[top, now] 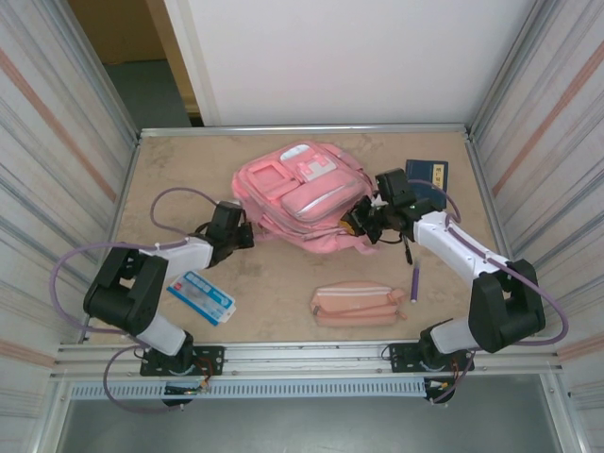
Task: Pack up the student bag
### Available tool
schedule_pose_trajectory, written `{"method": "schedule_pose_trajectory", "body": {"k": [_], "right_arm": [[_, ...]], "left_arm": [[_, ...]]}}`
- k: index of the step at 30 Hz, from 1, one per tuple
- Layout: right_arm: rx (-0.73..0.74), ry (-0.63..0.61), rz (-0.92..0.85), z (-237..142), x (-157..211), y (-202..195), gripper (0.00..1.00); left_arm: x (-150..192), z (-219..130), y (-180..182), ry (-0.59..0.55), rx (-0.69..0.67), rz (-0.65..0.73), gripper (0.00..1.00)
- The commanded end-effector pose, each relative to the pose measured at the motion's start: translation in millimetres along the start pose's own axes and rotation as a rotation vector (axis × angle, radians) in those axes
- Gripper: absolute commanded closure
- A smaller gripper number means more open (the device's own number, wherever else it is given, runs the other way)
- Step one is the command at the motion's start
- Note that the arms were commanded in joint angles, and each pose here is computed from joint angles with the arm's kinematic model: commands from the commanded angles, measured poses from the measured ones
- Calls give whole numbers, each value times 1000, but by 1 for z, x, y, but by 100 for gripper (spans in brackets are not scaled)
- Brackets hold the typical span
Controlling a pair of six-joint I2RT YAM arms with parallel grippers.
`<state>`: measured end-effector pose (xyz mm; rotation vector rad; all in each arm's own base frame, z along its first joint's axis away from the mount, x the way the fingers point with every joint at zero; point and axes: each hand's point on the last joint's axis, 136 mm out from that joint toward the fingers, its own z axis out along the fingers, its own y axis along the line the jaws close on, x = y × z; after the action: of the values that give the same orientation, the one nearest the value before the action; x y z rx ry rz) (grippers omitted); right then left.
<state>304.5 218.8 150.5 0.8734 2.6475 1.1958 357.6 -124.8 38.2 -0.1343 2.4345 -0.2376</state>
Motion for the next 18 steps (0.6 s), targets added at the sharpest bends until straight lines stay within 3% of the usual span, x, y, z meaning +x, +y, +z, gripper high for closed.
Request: {"method": "schedule_pose_trajectory", "body": {"k": [1,5,8,11,15,18], "right_arm": [[-97,84,-121,-4,30,33,100],[-39,65,-148,15,42,22,99],[0,54,-166,28,46,14,83],[55,21,-195,42,48,2,70],[120,9,-251,64,50,-13,63],[121,37,-247,77,56,-16,56]], "left_arm": [[-19,1,11,-40,-64,-41,100],[-18,-7,9,-25,-36,-41,100],[-16,-29,7,-28,-5,-59,99],[-24,-63,12,-90,-26,-73,81],[-38,-108,-7,-213,21,1,53],[-40,-126,-31,-235,52,85,44]]}}
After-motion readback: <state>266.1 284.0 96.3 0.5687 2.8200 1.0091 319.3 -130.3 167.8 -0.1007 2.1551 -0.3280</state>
